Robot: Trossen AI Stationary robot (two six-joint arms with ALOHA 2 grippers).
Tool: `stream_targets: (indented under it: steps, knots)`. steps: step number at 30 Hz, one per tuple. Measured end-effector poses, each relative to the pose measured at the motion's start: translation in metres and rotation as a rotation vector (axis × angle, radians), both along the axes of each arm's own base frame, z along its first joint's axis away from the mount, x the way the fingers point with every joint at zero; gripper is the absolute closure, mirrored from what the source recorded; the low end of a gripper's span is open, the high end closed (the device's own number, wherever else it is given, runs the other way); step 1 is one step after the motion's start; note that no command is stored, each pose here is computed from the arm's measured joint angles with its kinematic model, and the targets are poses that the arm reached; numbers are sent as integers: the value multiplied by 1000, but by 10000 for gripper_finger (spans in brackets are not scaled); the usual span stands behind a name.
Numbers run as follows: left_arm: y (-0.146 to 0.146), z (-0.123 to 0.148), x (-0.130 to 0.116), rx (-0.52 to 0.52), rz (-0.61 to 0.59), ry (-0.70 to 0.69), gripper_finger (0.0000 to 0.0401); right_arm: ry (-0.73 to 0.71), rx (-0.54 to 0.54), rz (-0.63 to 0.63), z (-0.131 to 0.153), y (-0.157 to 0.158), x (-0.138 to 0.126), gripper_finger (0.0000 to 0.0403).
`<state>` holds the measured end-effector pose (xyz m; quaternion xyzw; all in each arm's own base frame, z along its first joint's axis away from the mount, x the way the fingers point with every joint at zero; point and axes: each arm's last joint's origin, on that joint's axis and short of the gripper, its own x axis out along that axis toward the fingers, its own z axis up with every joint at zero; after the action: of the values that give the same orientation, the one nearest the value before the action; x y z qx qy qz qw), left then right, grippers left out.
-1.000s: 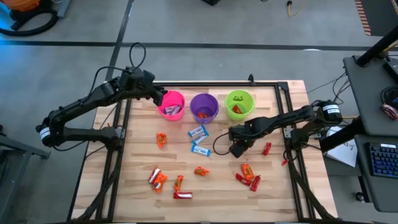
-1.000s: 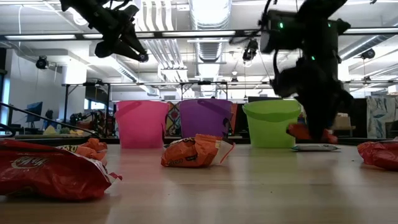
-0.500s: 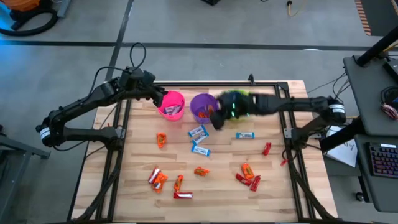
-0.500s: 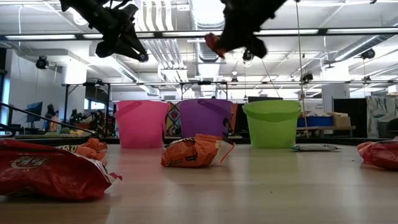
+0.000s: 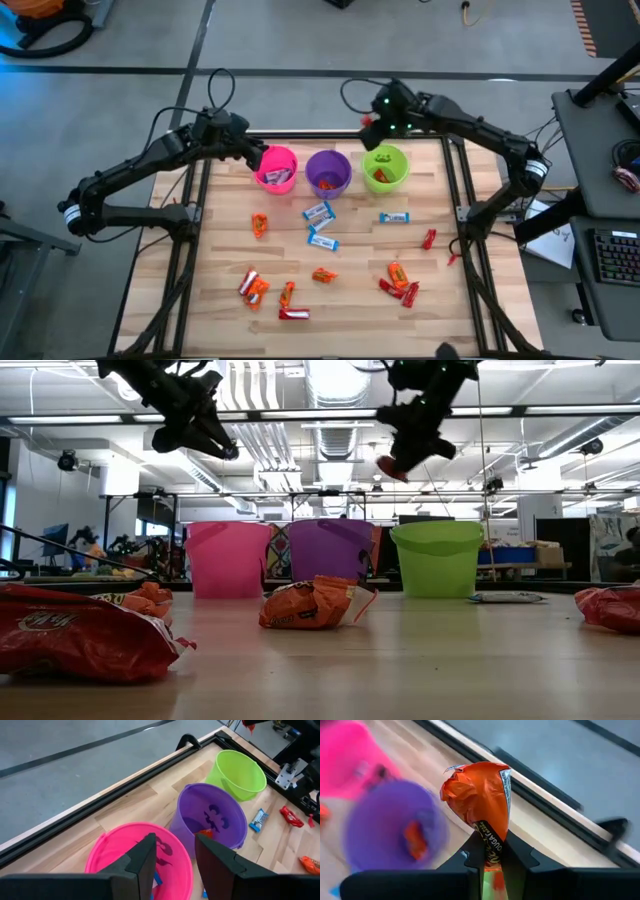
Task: Organize candy in baskets
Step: Put the orange chocolate into the violet bucket
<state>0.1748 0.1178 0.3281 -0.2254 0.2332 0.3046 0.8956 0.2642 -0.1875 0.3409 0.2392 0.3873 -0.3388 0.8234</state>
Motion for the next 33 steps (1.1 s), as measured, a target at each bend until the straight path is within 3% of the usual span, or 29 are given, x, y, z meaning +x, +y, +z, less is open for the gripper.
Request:
stream_targets:
  steps: [7, 12, 21, 33]
  knots:
    - [0, -1, 0, -6, 0, 11, 282, 222, 121, 116, -11, 3, -25, 365]
    - [0, -1, 0, -25, 13, 1, 282, 252, 274, 195, -15, 11, -33, 365]
    - [0, -1, 0, -63, 44, -21, 282, 266, 236, 258, -23, 5, -26, 365]
    - [1, -3, -3, -21, 98, 36, 282, 304, 246, 296, -34, -1, -19, 365]
